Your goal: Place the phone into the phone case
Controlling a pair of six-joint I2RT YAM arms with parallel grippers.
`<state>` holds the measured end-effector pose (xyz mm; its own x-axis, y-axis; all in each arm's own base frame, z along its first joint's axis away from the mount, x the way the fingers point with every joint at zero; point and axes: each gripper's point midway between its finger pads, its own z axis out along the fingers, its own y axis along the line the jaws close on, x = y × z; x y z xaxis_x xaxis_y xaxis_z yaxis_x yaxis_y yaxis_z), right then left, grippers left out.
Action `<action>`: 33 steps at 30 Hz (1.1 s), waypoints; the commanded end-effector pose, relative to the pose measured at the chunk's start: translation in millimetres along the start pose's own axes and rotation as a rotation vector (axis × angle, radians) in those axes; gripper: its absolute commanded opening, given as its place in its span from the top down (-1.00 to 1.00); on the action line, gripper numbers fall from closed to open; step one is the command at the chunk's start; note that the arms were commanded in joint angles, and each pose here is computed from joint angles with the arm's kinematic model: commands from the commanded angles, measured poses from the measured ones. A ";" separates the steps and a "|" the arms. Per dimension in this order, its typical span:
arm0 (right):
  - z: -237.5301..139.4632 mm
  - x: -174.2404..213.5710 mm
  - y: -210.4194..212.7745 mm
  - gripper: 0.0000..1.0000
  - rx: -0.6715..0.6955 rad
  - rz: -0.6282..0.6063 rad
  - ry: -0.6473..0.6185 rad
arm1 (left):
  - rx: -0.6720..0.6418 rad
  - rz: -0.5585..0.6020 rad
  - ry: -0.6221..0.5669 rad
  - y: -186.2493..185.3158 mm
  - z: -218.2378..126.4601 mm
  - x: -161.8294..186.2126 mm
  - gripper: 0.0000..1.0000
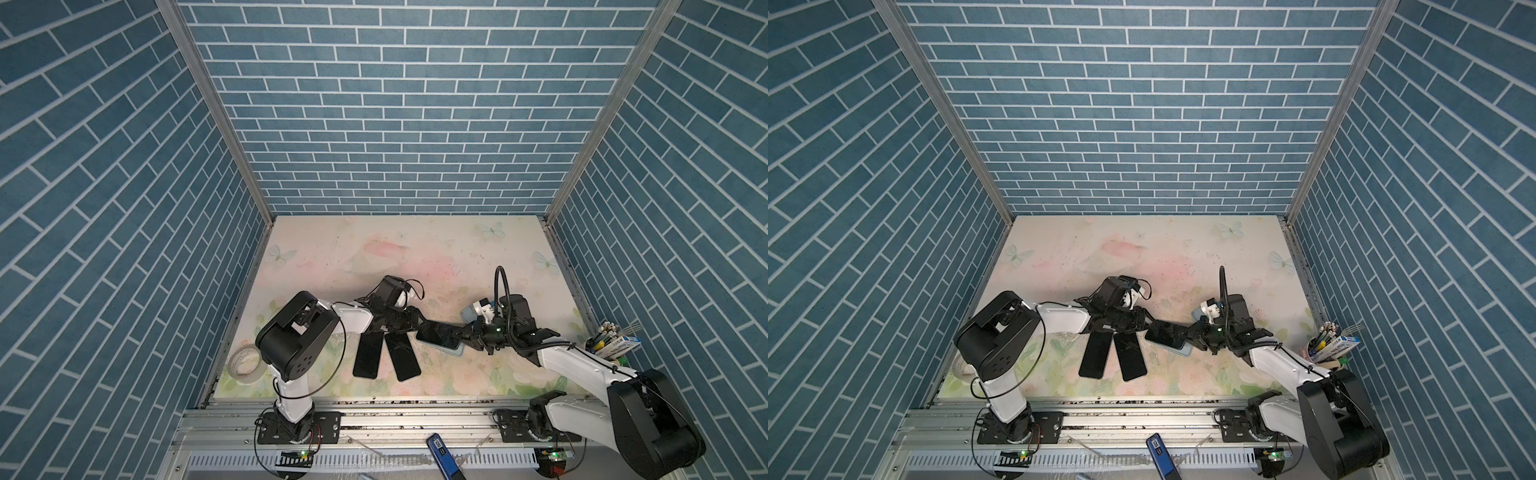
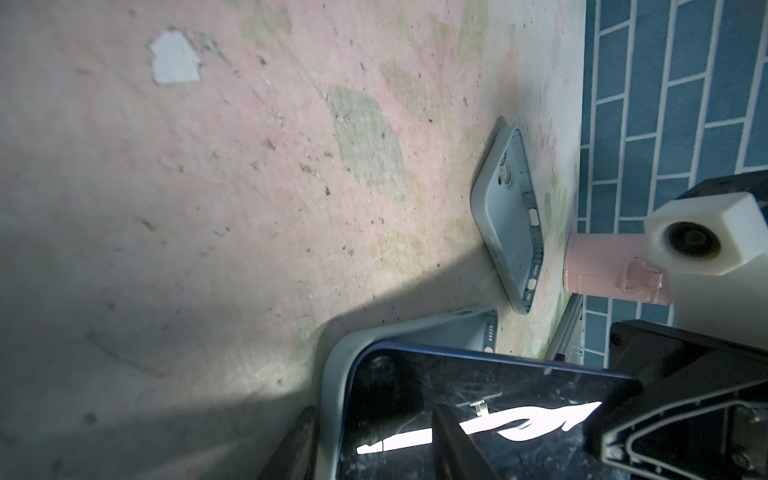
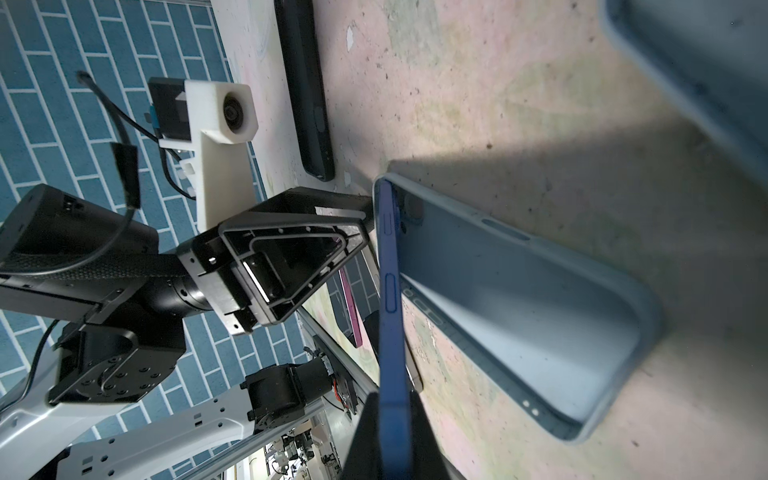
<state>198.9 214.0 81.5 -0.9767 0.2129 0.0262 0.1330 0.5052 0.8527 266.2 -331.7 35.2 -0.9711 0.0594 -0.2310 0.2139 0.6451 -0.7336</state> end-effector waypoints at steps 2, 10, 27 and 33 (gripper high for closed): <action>4.3 3.8 -17.7 1.00 0.050 0.016 0.020 | -0.010 -0.001 0.034 2.2 4.9 6.5 0.07; 12.5 2.8 -30.2 1.00 0.072 0.021 0.042 | -0.004 0.001 0.040 1.3 6.3 7.1 0.06; 3.5 -4.8 -41.6 0.60 0.103 0.062 -0.003 | -0.010 0.008 0.025 1.1 3.3 6.1 0.07; -1.1 -6.1 -33.5 0.10 0.102 0.041 0.001 | -0.013 0.010 0.019 0.9 2.1 5.4 0.07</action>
<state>199.8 197.4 48.8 -0.9667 0.2419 0.0830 0.2090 0.5603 0.8015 266.3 -333.0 35.5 -0.9699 0.0623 -0.2353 0.2183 0.6505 -0.7275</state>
